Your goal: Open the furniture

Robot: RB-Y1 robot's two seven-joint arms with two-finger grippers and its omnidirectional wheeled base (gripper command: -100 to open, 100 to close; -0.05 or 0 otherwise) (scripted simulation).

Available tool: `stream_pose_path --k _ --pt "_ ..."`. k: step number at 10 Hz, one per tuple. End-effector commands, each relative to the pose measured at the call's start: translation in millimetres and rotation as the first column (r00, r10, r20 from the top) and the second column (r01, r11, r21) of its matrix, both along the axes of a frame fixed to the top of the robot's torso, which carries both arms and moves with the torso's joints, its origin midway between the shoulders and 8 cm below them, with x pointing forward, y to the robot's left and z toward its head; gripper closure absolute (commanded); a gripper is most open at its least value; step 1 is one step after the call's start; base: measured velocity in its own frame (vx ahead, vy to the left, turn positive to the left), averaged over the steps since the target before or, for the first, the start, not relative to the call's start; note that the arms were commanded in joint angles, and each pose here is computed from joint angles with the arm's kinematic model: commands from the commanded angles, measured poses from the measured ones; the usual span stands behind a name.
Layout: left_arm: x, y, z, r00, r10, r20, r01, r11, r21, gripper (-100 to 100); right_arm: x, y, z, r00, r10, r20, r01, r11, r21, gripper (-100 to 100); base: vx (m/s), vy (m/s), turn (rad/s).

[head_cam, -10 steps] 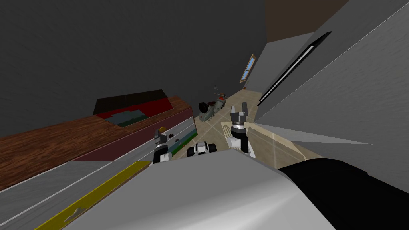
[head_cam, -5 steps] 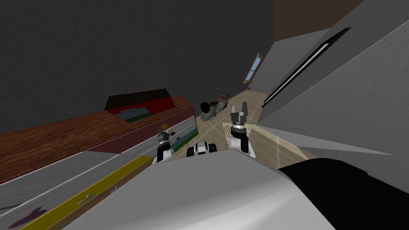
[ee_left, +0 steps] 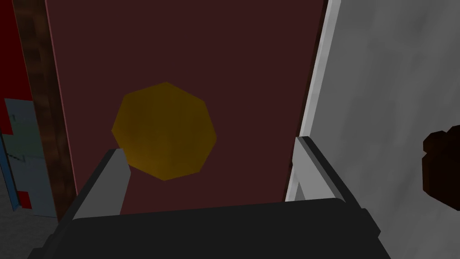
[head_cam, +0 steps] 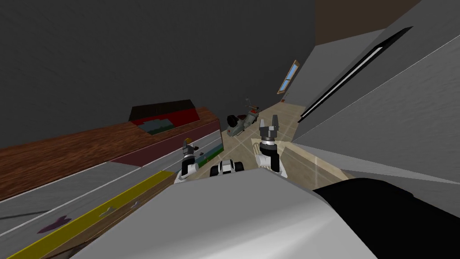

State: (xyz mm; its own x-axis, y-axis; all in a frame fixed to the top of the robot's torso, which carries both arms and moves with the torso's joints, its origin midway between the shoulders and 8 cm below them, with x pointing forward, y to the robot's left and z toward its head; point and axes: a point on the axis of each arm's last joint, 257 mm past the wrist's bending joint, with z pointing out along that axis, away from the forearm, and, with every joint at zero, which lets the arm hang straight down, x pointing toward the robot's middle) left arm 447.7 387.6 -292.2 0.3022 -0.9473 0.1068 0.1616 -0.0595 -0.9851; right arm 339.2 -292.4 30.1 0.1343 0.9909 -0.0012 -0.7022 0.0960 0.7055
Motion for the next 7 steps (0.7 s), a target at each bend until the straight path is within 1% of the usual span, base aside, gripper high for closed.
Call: stream_pose_path --k 1,2,3,4,5,6,7 --pt "24.1 -12.0 -1.5 0.9995 -0.031 0.0 0.031 0.9995 -0.003 -100 0.0 0.0 0.0 1.0 0.0 0.0 0.0 1.0 0.0 0 -0.034 -0.015 0.114" --pt "33.6 -16.3 0.1 0.9989 -0.048 0.002 0.048 0.9988 0.007 -100 0.0 0.0 0.0 1.0 0.0 0.0 0.0 1.0 0.0 0 -0.045 -0.017 0.185" --pt "43.1 -21.5 1.2 0.9984 -0.057 0.005 0.057 0.9984 0.0 -100 0.0 0.0 0.0 1.0 0.0 0.0 0.0 1.0 0.0 0 -0.039 -0.012 0.103" --pt "46.8 -24.0 -1.9 0.9981 -0.061 -0.002 0.061 0.9981 -0.005 -100 0.0 0.0 0.0 1.0 0.0 0.0 0.0 1.0 0.0 0 -0.023 0.001 0.002" --pt "58.0 -29.2 1.8 0.9969 -0.079 0.003 0.079 0.9969 0.006 -100 0.0 0.0 0.0 1.0 0.0 0.0 0.0 1.0 0.0 0 -0.039 -0.005 0.16" --pt "65.2 -33.5 2.2 0.9963 -0.086 0.003 0.086 0.9963 0.001 -100 0.0 0.0 0.0 1.0 0.0 0.0 0.0 1.0 0.0 0 -0.031 -0.006 0.114" --pt "68.2 -35.7 0.0 0.996 -0.09 -0.001 0.09 0.9959 -0.003 -100 0.0 0.0 0.0 1.0 0.0 0.0 0.0 1.0 0.0 0 -0.015 0.002 0.019"
